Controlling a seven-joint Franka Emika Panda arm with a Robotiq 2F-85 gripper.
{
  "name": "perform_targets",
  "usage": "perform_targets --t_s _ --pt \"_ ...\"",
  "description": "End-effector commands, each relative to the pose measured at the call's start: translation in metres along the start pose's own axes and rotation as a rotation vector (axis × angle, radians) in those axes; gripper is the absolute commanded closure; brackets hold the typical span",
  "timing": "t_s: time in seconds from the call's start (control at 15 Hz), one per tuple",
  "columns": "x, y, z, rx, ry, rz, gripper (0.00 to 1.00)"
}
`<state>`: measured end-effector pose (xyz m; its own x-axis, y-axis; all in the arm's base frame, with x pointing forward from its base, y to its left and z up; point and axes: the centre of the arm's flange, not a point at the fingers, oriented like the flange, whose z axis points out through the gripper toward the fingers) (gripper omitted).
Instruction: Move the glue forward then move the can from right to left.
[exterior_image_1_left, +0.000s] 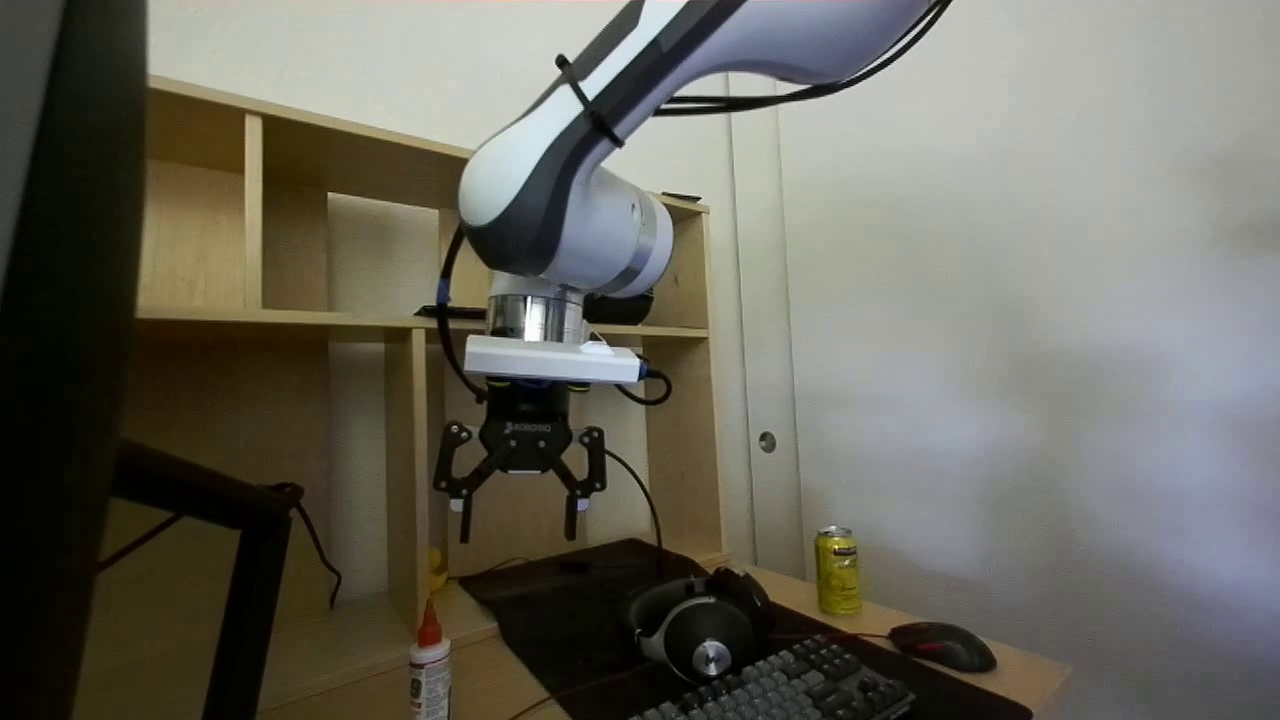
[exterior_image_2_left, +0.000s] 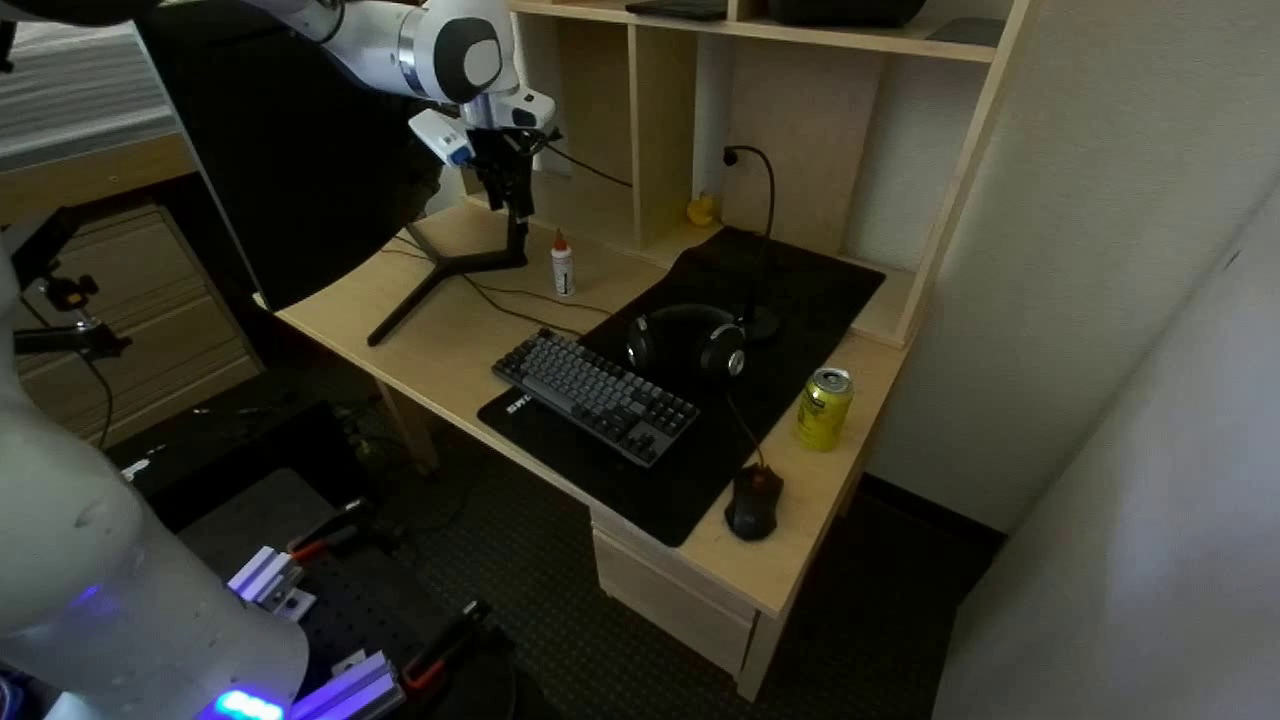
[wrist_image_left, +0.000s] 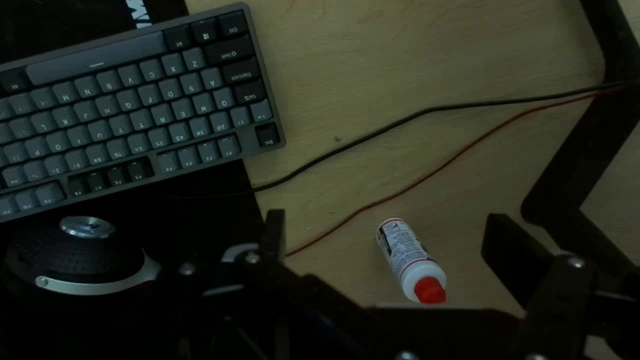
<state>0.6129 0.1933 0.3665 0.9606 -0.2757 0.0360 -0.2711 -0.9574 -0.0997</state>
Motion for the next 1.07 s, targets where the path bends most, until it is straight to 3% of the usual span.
perform_targets --t_s 0.0,0.27,0.53,0.6,1.0 --pt "0.022 -0.008 0.035 0.003 -0.009 0.062 0.00" --pt "0.067 -0.035 0.061 0.114 0.122 0.170 0.00" --pt "0.105 -0.054 0.080 0.116 0.156 0.255 0.00" --pt "0.075 -0.033 0.072 0.116 0.149 0.217 0.00" --pt "0.101 -0.046 0.103 0.125 0.197 0.265 0.00"
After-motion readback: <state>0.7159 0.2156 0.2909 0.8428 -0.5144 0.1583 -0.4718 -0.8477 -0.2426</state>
